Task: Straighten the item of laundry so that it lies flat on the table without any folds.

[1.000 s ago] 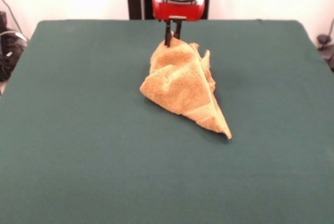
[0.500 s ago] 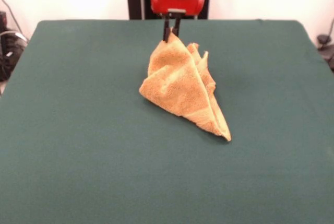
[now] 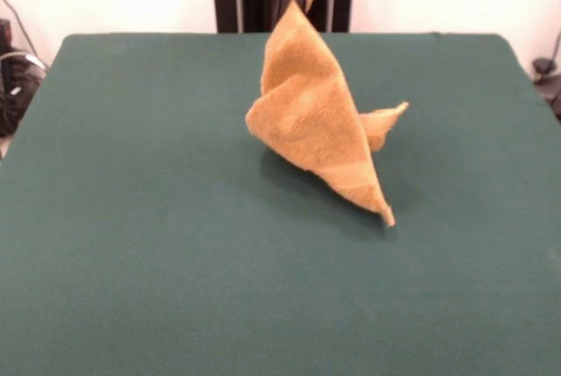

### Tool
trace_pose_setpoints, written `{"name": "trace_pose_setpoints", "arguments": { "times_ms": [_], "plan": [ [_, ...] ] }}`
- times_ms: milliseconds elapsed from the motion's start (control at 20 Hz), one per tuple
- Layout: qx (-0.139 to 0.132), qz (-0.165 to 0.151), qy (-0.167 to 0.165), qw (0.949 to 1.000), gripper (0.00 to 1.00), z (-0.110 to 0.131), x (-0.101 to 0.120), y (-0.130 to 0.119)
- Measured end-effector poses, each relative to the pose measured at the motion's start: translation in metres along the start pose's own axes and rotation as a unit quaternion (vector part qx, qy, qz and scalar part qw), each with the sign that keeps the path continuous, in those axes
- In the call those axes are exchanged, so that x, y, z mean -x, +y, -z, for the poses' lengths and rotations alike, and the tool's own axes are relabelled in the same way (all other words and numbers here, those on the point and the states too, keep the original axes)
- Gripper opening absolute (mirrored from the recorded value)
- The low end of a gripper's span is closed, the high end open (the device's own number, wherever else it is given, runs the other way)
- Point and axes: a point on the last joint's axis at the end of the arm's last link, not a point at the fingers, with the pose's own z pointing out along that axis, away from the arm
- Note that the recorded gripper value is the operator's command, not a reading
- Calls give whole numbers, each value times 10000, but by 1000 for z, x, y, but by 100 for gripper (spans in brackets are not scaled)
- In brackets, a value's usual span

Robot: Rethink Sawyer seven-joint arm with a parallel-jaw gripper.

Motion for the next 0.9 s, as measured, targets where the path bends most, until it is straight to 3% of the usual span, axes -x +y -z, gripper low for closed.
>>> {"name": "trace_pose_setpoints", "arguments": {
  "times_ms": [150,350,600,900],
  "plan": [
    [-10,42,-6,10000,0,11,7,2],
    [-27,-4,-2,10000,0,0,17,-6],
    [18,-237,130,9996,0,-44,29,-36],
    [137,-551,444,9974,0,-96,20,-68]
  ]
}}
